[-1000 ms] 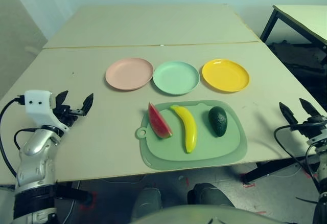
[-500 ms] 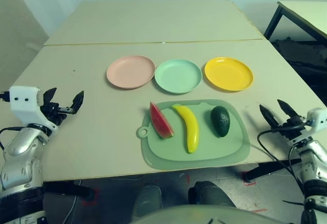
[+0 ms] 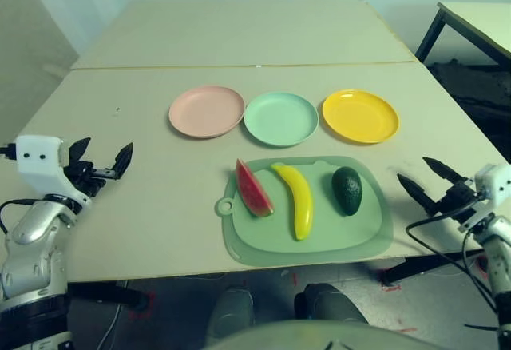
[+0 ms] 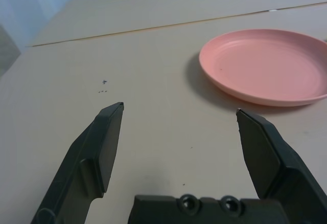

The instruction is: Place the fruits into color-matched plates.

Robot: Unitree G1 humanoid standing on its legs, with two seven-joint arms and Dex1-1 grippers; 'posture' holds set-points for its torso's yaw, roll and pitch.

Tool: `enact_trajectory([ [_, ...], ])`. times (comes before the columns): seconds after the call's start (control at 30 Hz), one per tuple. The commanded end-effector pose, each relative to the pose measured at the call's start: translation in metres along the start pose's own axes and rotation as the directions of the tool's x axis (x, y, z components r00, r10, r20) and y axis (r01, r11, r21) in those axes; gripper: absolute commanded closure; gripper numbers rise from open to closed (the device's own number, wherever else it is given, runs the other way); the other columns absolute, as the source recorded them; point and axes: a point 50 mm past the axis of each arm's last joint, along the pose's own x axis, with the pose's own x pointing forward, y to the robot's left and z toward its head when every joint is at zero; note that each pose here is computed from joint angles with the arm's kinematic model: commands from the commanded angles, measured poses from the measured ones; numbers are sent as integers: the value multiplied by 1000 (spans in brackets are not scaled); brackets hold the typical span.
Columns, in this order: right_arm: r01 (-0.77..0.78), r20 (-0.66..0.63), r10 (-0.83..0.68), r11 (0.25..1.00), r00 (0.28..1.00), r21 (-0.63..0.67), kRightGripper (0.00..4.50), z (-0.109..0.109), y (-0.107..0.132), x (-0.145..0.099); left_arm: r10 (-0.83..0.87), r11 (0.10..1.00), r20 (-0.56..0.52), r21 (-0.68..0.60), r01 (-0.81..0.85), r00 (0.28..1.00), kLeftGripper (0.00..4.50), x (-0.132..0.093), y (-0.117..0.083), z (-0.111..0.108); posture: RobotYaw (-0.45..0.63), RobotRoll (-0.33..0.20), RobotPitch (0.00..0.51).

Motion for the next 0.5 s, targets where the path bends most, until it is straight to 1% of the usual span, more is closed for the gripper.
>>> enact_trajectory([
  [0.03,-93,-31,90,991,995,-96,0,32,1,10,-32,999,-11,-24,31,999,33,-2,-5,-2,61,0,62],
  [0.13,-178,-76,164,951,984,-253,0,69,0,26,-68,997,-12,-43,67,998,33,-4,-13,-3,61,0,61],
  [0.2,-278,-112,255,899,961,-338,0,100,6,40,-85,995,-14,-49,84,996,33,-4,-16,-3,63,0,55],
  [0.23,-351,-159,313,847,936,-399,0,114,11,48,-123,991,-20,-58,121,992,33,-5,-18,-3,62,0,54],
  [0.27,-405,-210,347,792,914,-457,0,123,15,55,-165,984,-25,-67,163,986,33,-7,-20,-2,63,0,53],
  [0.3,-437,-245,361,754,900,-491,0,128,17,58,-193,979,-28,-73,191,981,33,-7,-22,-2,63,0,53],
  [0.33,-469,-291,368,690,883,-551,0,132,18,63,-239,968,-29,-89,235,971,33,-8,-24,-1,70,0,51],
  [0.37,-524,-357,385,581,851,-623,0,135,21,68,-314,945,-26,-106,309,949,33,-8,-27,2,74,0,50],
  [0.4,-562,-407,392,497,825,-661,0,135,23,72,-366,925,-23,-119,361,930,33,-9,-30,4,80,0,48],
  [0.43,-611,-470,402,384,786,-692,0,136,27,76,-448,887,-26,-134,441,893,33,-9,-33,8,87,0,48],
  [0.5,-675,-557,421,217,716,-705,0,138,33,83,-580,809,-46,-148,569,813,33,-11,-41,12,94,0,51],
])
